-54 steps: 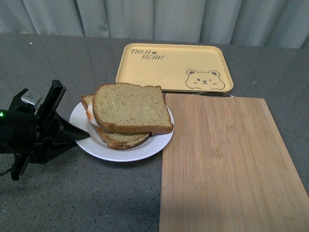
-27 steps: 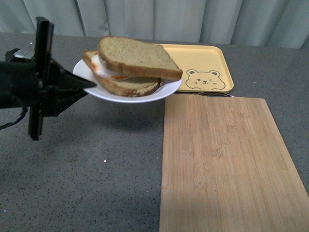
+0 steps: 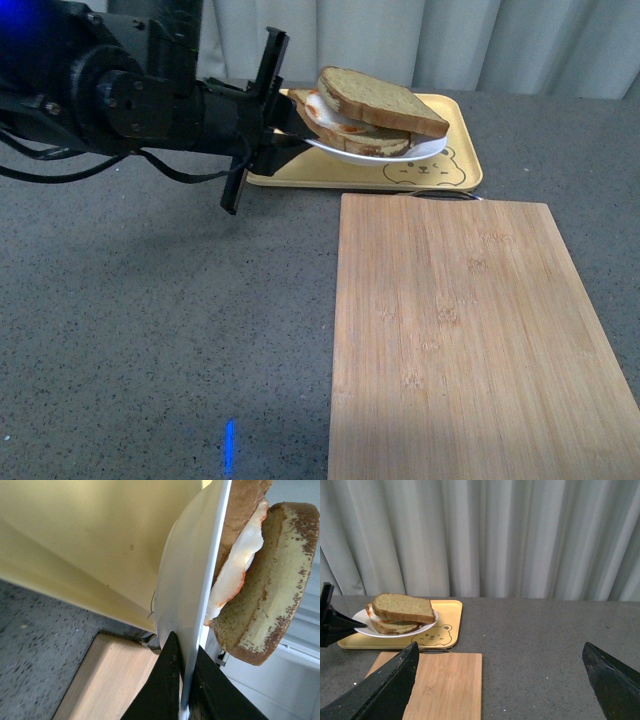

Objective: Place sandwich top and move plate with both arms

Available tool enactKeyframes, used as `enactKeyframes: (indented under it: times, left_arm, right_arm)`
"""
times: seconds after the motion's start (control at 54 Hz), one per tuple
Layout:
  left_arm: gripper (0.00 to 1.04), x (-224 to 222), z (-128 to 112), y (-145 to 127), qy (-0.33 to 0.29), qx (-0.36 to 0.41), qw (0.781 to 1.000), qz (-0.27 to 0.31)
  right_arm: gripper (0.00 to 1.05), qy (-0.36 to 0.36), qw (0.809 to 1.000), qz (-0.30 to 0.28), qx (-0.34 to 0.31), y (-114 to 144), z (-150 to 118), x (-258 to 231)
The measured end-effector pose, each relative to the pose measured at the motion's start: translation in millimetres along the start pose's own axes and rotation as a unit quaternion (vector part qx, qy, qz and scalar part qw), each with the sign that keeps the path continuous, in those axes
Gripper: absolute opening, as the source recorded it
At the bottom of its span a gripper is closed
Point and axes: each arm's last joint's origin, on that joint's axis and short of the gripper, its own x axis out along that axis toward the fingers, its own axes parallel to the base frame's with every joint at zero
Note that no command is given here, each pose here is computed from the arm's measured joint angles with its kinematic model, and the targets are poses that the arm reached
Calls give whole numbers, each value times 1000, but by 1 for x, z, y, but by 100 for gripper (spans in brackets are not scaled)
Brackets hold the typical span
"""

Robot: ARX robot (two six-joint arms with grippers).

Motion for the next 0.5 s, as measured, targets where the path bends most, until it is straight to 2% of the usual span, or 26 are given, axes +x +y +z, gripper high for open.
enactKeyframes:
  times: [0.185, 0.426, 0.5]
  left_arm:
    - [4, 25, 3, 2, 2, -3, 1000, 2]
    - [4, 33, 8, -1, 2, -4, 1000, 4]
    - [14, 33, 8, -2, 3, 1, 1000, 2]
  right_arm:
    - [95, 0, 1000, 0, 0, 0, 0, 0]
    - [95, 0, 1000, 0, 0, 0, 0, 0]
    - [95, 0, 1000, 0, 0, 0, 0, 0]
